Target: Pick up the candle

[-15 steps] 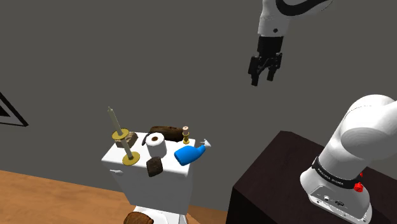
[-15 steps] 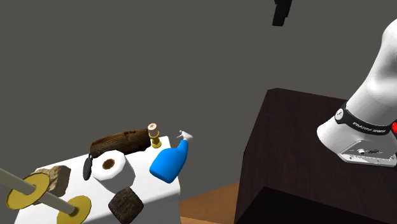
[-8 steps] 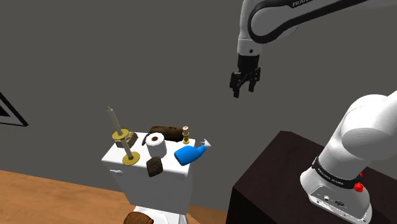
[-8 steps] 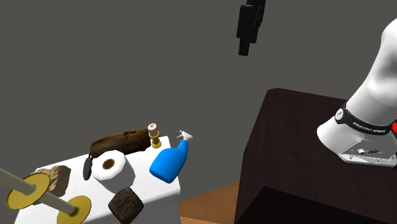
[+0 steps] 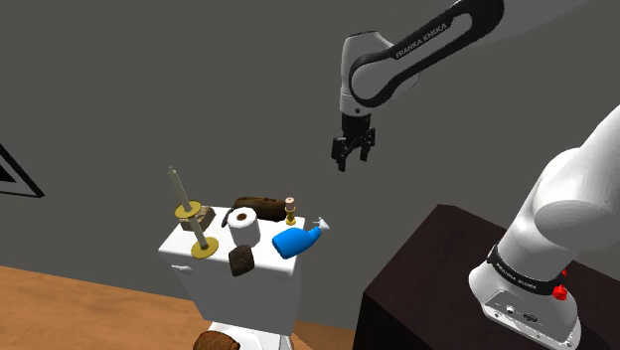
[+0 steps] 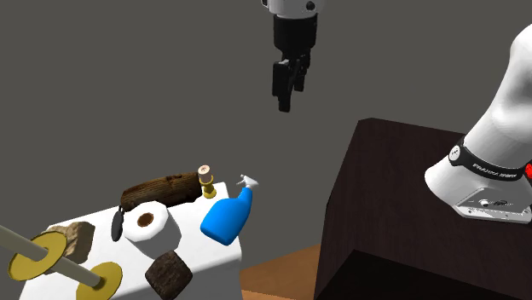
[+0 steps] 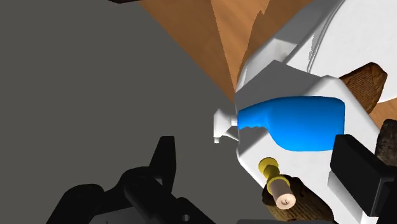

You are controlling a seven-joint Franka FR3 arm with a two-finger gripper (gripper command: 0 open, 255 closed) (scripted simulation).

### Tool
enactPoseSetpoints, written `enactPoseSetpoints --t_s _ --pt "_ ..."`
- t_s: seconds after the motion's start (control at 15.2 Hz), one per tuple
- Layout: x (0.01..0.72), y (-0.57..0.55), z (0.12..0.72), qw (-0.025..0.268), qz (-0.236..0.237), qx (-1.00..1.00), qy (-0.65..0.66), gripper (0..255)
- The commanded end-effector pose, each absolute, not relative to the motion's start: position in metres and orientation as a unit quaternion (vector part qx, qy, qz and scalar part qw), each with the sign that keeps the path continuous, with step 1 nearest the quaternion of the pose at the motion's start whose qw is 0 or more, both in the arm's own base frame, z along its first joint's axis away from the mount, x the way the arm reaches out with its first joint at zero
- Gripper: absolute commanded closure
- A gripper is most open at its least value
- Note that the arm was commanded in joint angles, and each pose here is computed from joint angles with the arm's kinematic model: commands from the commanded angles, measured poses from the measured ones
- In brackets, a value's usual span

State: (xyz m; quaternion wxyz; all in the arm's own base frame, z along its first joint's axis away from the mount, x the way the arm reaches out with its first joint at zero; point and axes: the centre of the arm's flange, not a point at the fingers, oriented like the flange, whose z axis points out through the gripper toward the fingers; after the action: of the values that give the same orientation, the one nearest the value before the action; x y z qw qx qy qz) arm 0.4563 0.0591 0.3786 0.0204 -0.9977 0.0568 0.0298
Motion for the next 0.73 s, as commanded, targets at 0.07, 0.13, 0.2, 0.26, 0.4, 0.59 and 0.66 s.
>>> enactPoseSetpoints --t_s 0.07,0.13,0.2,0.26,0.4,0.59,0.66 --pt "0.484 0.073 0.351 0.017 0.027 -0.998 0.050 0" --pt "0.492 0.077 0.341 0.016 0.027 -0.998 0.048 0" --pt "0.501 0.081 0.332 0.015 0.026 -0.998 0.046 0" --pt "0.509 0.085 0.323 0.014 0.025 -0.999 0.044 0" --pt "0.526 0.092 0.304 0.012 0.024 -0.999 0.040 0" --pt "0.551 0.104 0.276 0.008 0.022 -0.999 0.034 0" --pt "0.559 0.108 0.266 0.007 0.021 -0.999 0.032 0"
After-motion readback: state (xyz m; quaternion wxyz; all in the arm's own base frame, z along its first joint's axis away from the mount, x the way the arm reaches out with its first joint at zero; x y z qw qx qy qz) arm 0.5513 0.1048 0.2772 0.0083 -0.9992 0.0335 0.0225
